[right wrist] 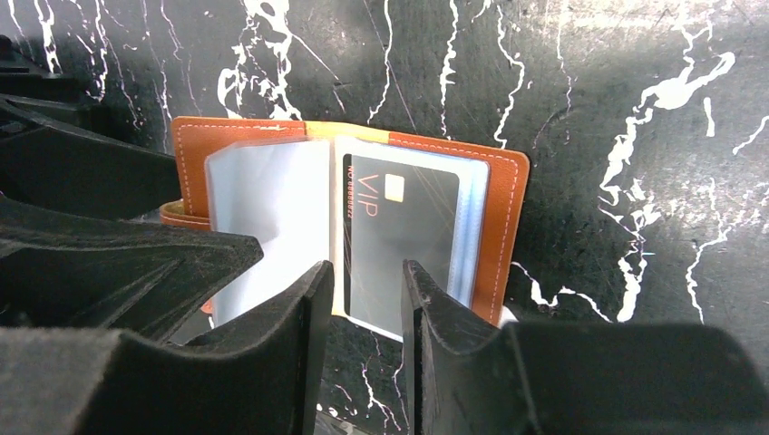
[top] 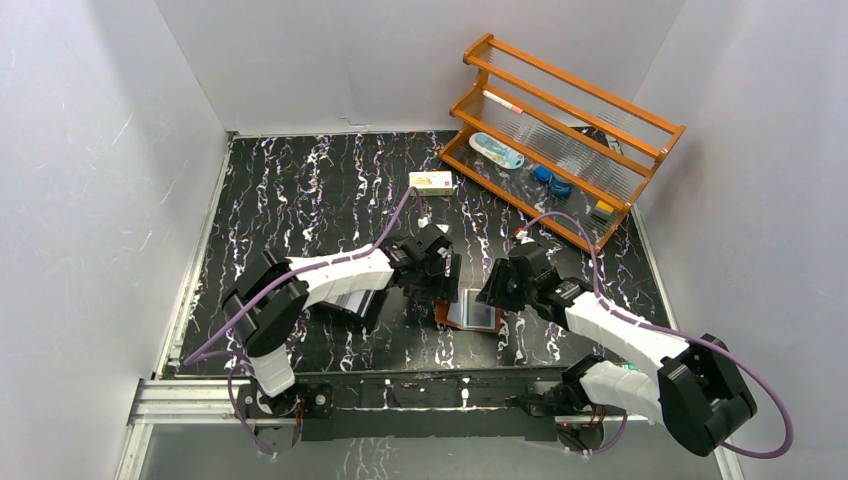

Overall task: Put the credit cards into the card holder
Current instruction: Turn over the card slot in the card holder.

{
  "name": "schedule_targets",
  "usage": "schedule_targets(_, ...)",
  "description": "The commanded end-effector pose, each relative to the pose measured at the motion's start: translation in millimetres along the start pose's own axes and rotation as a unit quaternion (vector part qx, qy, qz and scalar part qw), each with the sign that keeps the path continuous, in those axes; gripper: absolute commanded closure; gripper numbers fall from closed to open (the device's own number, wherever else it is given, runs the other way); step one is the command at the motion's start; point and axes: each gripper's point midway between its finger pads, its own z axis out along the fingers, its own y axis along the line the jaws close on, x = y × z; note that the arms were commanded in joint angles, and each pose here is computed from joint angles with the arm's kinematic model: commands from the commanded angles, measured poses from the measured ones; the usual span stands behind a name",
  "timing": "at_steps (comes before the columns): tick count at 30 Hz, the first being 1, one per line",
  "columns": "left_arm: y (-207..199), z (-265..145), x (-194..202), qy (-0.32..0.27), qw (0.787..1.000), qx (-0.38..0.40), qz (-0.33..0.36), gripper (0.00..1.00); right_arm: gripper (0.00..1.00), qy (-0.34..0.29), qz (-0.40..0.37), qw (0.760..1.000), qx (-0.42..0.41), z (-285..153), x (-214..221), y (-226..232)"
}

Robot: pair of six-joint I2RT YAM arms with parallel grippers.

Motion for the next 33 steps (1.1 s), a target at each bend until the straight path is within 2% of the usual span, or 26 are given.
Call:
schedule_targets(1,12,-2,5,0.019,0.999,-0.029,0.009,0.28,0.59,0.001,-0.016,1.0,0.005,3,5,-7)
schedule_targets(5,-3,0,2,0.01,1.0,0.024,0.003,0.31,0.61,0.005,-0.013,1.0,0.003,5,9,-9)
schedule_targets(6,-5,1,2,0.009,0.999,0.034,-0.004,0.36,0.61,0.006,-0.013,1.0,0.003,5,9,-9)
schedule_targets(10,-3,0,0,0.004,0.999,0.036,-0.016,0.72,0.6,-0.002,-0.019,1.0,0.009,1,5,-11)
schedule_targets(13,0,-2,-1,0.001,0.999,0.029,-0.019,0.85,0.58,-0.01,-0.024,1.0,0.011,-1,2,-12)
schedule_targets(16,3,-1,2,0.006,0.999,0.025,-0.025,0.94,0.56,-0.004,-0.02,1.0,-0.001,1,4,-8)
schedule_targets(25,3,5,8,0.018,0.999,0.026,-0.033,0.97,0.56,0.007,-0.014,1.0,-0.018,5,8,-2)
schedule_targets(33,2,10,13,0.029,0.998,0.03,-0.039,0.98,0.55,0.02,-0.004,1.0,0.006,12,13,-12)
